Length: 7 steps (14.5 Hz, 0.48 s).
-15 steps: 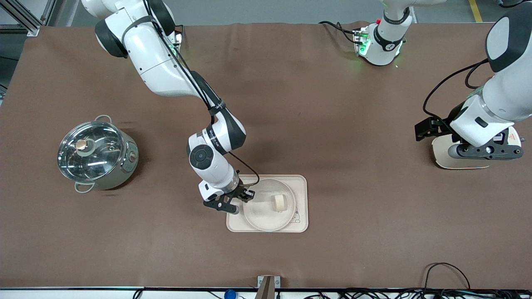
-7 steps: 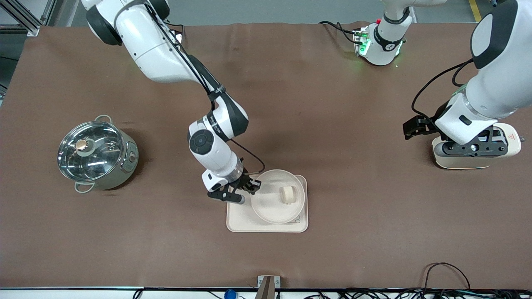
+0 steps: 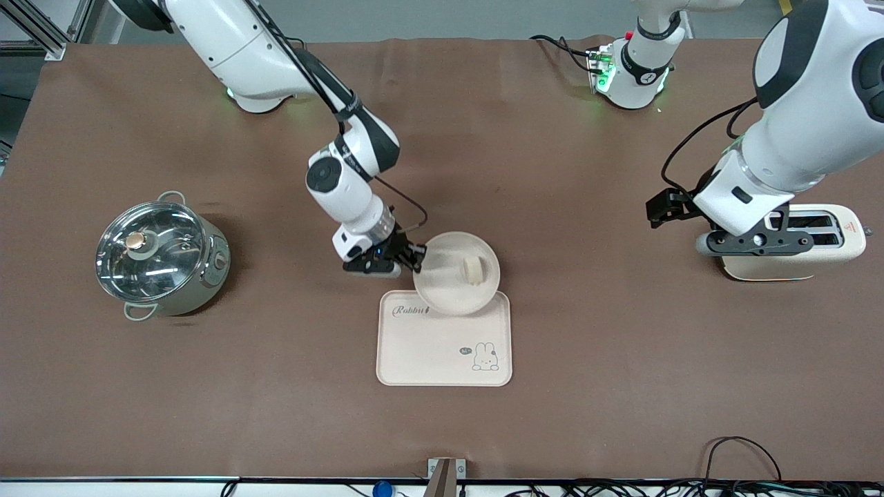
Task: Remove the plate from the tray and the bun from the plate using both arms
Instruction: 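Lift the plate with the right gripper while the left gripper approaches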
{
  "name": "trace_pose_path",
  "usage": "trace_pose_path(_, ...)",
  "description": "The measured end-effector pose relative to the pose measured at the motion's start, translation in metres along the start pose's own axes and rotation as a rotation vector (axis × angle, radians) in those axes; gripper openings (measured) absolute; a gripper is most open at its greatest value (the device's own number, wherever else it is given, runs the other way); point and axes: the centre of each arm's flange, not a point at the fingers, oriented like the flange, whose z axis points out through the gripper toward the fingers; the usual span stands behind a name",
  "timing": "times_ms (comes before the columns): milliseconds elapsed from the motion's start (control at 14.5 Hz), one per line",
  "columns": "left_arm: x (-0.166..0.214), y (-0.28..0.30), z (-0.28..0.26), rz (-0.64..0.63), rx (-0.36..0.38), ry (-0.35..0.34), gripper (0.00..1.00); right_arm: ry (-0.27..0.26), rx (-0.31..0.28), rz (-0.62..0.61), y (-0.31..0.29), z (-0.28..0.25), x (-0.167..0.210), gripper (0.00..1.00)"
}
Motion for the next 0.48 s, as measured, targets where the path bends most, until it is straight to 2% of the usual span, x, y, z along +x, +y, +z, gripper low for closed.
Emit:
trace_pose_path(206,0.0,0.012,0.007,-0.011,0.002,-0.013,1.0,0.004,-0.002,-0.03,0.023,0.002,-0.048,0.04)
trace_pose_path(481,0.001,0.034,0.027,-0.05,0.005,-0.047,1.0,0.009,-0.007,-0.05,0.041,0.009,-0.071,0.04)
